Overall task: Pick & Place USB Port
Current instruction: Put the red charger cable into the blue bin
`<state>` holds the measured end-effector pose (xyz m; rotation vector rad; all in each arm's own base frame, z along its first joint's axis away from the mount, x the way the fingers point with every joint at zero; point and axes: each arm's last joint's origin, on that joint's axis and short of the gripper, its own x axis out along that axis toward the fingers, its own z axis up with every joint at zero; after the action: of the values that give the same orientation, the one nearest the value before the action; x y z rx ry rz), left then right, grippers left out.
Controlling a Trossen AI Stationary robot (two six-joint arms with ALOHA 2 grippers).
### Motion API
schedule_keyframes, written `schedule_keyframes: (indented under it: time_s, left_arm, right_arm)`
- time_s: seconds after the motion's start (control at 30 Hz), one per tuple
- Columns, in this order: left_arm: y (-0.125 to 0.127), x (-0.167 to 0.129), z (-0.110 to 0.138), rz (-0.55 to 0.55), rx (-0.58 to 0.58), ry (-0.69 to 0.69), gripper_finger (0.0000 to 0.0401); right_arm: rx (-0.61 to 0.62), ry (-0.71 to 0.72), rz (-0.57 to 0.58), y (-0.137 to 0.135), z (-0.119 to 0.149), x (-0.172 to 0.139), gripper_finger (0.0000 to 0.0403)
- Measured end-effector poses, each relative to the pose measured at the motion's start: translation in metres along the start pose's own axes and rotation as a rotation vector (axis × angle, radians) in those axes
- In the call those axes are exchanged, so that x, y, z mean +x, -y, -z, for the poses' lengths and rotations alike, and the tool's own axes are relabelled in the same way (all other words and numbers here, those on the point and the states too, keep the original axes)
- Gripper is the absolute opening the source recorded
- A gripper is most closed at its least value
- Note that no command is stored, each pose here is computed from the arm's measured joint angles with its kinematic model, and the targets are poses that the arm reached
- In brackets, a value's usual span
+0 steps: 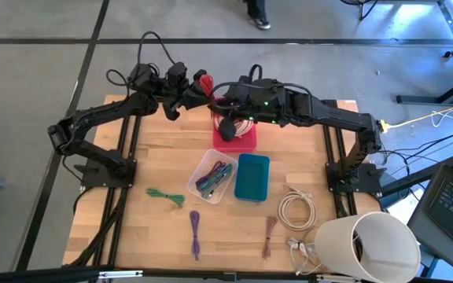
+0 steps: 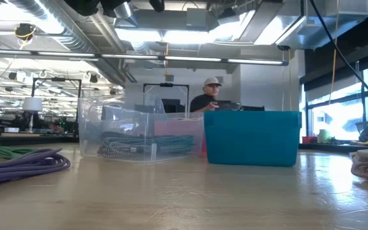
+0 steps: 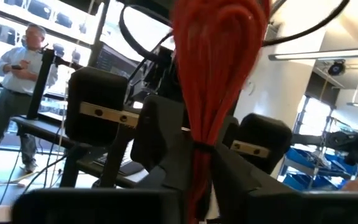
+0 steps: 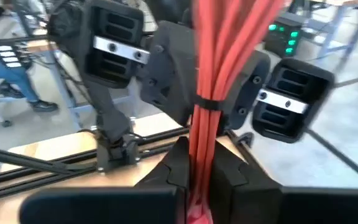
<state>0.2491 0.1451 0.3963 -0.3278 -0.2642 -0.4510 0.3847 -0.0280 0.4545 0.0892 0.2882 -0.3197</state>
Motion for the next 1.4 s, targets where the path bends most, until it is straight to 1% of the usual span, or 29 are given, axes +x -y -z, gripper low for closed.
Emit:
schedule_keyframes:
  time_s: [0.13,0.27,0.33,0.43,0.57,0.63,0.7,0.87,1.0,1.1,1.23,1.4]
  left_arm:
    - [-0.001,-0.001,-0.001,-0.02,-0.026,0.017,0.0113]
    - [-0.003,-0.006,-0.003,-0.022,-0.055,0.004,0.0173]
    - [-0.003,-0.01,-0.006,-0.01,-0.041,-0.01,0.0198]
    - [-0.007,-0.02,-0.01,-0.019,-0.043,-0.035,0.0222]
    - [-0.014,-0.036,-0.017,-0.045,-0.063,-0.061,0.023]
    - [-0.018,-0.046,-0.019,-0.064,-0.081,-0.082,0.0229]
    - [-0.023,-0.055,-0.02,-0.095,-0.101,-0.095,0.0227]
    - [-0.03,-0.072,-0.024,-0.136,-0.102,-0.117,0.0225]
    - [-0.032,-0.078,-0.025,-0.156,-0.096,-0.123,0.0225]
    - [-0.033,-0.079,-0.024,-0.152,-0.113,-0.137,0.0225]
    - [-0.032,-0.079,-0.023,-0.116,-0.144,-0.173,0.0225]
    - [-0.031,-0.079,-0.022,-0.094,-0.168,-0.195,0.0225]
  right_arm:
    - [-0.015,-0.029,0.088,0.004,0.002,-0.005,0.0026]
    - [-0.031,-0.101,0.247,0.011,0.007,-0.015,0.0026]
    - [-0.004,-0.157,0.329,0.017,0.008,-0.025,0.0026]
    - [0.106,-0.266,0.398,0.02,0.012,-0.046,0.0026]
    - [0.314,-0.463,0.419,0.009,0.032,-0.065,0.0026]
    - [0.398,-0.538,0.439,-0.003,0.042,-0.073,0.0026]
    - [0.466,-0.582,0.454,-0.019,0.054,-0.077,0.0026]
    - [0.65,-0.682,0.493,-0.054,0.092,-0.075,0.0026]
    - [0.788,-0.775,0.488,-0.072,0.131,-0.056,0.0026]
    - [0.874,-0.813,0.439,-0.079,0.156,-0.04,0.0026]
    - [0.942,-0.805,0.423,-0.079,0.189,-0.021,0.0026]
    - [0.979,-0.845,0.498,-0.065,0.218,-0.012,0.0026]
